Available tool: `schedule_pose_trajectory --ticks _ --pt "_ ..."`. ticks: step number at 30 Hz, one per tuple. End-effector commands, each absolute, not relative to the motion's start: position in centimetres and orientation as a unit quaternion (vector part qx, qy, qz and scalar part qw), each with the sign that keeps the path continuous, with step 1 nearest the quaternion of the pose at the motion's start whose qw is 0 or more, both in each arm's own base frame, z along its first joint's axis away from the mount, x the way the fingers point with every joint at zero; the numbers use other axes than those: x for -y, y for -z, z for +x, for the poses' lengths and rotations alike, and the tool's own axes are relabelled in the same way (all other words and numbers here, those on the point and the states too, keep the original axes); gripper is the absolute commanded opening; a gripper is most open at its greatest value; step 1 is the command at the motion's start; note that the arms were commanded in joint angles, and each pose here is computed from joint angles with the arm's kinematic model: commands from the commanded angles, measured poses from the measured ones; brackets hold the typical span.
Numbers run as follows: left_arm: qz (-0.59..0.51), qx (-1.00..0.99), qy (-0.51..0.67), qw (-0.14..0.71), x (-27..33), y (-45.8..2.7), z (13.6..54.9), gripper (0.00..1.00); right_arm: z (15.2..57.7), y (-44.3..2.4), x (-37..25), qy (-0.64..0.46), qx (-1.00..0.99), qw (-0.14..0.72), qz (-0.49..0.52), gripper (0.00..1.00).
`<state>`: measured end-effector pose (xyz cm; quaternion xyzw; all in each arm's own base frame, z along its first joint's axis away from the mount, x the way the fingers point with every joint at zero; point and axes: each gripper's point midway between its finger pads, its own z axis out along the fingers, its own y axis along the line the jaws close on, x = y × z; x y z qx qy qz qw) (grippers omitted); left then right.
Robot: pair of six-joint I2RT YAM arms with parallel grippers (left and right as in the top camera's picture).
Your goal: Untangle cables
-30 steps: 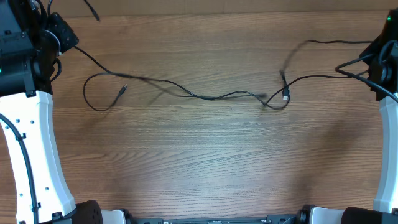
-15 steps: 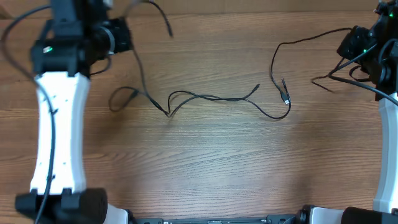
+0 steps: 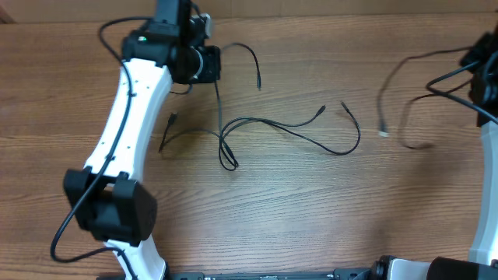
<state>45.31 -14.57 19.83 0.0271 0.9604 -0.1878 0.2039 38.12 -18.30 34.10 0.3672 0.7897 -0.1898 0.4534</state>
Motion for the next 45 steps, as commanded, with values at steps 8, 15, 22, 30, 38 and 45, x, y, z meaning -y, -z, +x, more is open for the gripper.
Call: schedule_pose_trajectory --ticks 8,15,22,30,38,45 --pt "0.062 -0.966 0.181 0.173 15.4 -17.4 44.8 0.04 35.8 -35.1 23.8 0.145 -0.736 0.474 0.461 0.04" --pt "0.098 -0.942 0.233 0.222 17.4 -19.7 46.6 0.04 36.5 -29.7 20.5 0.065 -0.815 0.384 0.429 0.04" --pt "0.098 -0.905 0.227 0.347 16.1 -26.9 51.0 0.04 35.7 -26.1 19.3 0.046 -0.846 0.314 0.43 0.04" --pt "0.058 -0.907 0.211 0.359 14.7 -28.6 51.5 0.41 36.9 -25.4 15.3 -0.042 -0.885 0.297 0.355 0.19" --pt "0.046 -0.953 0.196 0.225 14.7 -24.3 46.0 0.49 36.6 -24.7 13.1 -0.049 -0.908 0.272 0.315 0.43" --pt "0.029 -0.978 0.179 0.108 14.3 -21.4 41.2 0.5 36.7 -24.4 11.1 -0.057 -0.918 0.26 0.294 0.56"
